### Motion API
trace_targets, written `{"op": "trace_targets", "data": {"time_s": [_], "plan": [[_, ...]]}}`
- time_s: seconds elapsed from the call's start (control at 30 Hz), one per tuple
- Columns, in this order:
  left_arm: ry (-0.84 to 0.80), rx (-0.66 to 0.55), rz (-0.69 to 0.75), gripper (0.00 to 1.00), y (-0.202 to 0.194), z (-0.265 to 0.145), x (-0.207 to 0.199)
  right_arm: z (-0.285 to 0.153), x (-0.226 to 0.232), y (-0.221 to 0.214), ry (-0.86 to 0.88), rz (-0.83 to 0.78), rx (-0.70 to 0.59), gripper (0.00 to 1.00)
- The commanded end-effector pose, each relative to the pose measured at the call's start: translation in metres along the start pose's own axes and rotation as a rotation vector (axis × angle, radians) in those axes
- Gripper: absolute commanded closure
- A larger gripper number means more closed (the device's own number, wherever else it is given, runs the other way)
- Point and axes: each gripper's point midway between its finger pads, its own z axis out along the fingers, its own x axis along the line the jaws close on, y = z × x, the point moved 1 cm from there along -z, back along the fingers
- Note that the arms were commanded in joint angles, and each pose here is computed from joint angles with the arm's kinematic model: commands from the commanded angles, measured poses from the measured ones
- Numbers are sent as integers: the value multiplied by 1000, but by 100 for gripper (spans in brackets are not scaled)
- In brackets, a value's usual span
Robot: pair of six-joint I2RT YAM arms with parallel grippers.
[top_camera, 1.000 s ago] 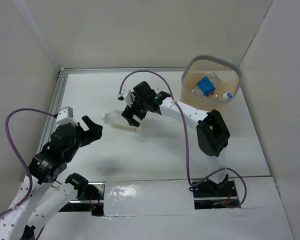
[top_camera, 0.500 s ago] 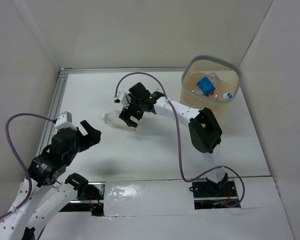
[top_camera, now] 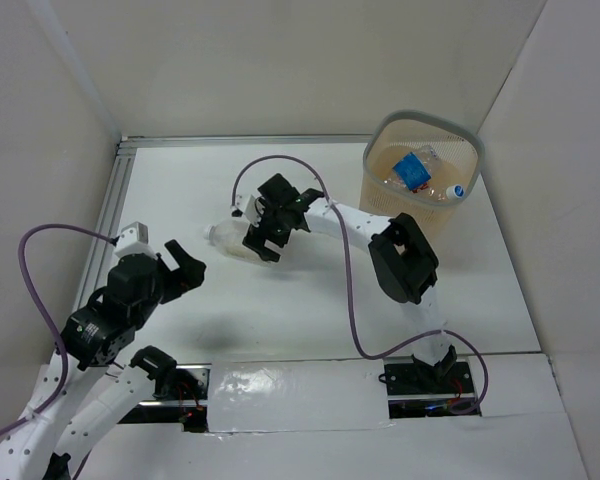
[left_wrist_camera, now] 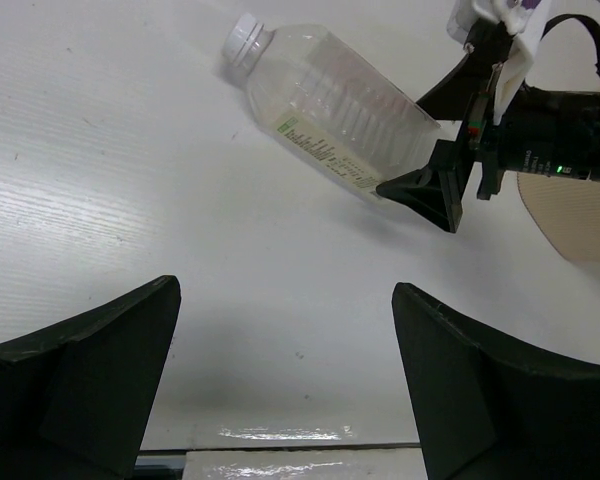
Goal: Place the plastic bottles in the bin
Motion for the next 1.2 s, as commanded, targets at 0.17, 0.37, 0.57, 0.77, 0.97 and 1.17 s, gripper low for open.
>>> {"op": "trace_targets", "data": {"time_s": [0.17,0.37,0.57,0.77,0.97,1.17], "plan": [[-43,-14,-25,0,5,4,-12,6,-7,-17,-19,4,38,24],[-51,-22,-9,0,7,6,-14,-35,-7,24,38,-30,-60,64],[-81,-21,-5,0,6,12,-21,-145,-37,109,-111,-81,-297,69],[-125,-17,-2,0,6,22,-34,-264,-92,128,-432,66,-538,72],[-159,-4,28,0,5,33,-46,-361,-118,101,-658,132,-653,72],[-192,5,47,0,7,43,-59,-424,-131,60,-799,208,-676,72]]}}
